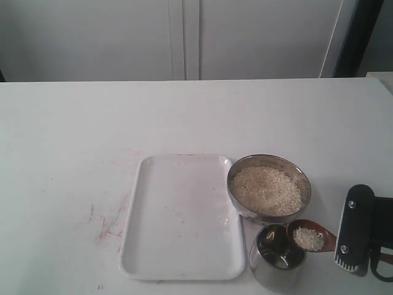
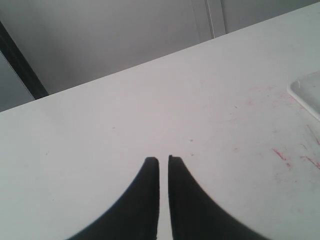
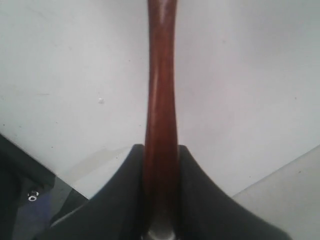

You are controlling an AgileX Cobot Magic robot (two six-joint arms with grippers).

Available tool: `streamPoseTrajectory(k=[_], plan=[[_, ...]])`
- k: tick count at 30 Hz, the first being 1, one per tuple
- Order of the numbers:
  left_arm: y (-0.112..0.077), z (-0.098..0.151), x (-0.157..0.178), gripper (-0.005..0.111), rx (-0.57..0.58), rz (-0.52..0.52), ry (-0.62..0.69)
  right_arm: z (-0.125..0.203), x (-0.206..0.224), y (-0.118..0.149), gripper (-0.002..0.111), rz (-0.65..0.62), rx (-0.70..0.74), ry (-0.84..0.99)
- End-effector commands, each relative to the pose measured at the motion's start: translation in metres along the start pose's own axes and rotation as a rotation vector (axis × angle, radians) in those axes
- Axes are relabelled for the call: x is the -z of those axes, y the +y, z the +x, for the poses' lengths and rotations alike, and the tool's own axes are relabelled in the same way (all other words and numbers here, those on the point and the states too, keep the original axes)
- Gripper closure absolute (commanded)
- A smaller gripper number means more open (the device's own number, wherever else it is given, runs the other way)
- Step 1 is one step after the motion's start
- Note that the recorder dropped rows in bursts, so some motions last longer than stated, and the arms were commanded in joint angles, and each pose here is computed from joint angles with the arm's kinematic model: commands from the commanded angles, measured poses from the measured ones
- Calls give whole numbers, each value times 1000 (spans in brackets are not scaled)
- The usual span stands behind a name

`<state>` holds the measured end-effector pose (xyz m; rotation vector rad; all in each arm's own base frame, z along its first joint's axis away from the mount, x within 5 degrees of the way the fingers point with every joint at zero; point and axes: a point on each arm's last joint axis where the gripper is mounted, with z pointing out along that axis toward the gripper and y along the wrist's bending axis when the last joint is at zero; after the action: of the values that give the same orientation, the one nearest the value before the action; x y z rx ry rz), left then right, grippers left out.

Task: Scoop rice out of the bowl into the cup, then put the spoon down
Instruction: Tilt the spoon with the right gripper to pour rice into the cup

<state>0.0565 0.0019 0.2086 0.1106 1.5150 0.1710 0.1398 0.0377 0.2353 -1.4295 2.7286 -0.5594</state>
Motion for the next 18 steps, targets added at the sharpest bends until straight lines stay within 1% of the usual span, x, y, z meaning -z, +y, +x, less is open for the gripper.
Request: streamPoseTrajectory(k=[1, 6, 14, 18], plan=[[0, -3, 0, 92, 10, 5, -12, -3, 3, -1, 108, 86, 94, 8], [0, -3, 0, 92, 10, 5, -12, -5, 6, -4, 108, 170, 161, 18], [0, -3, 0, 92, 10, 5, -12, -5, 7, -8, 108, 223, 184, 31], [0, -3, 0, 92, 10, 5, -12, -8, 10, -5, 108, 247, 223, 22]])
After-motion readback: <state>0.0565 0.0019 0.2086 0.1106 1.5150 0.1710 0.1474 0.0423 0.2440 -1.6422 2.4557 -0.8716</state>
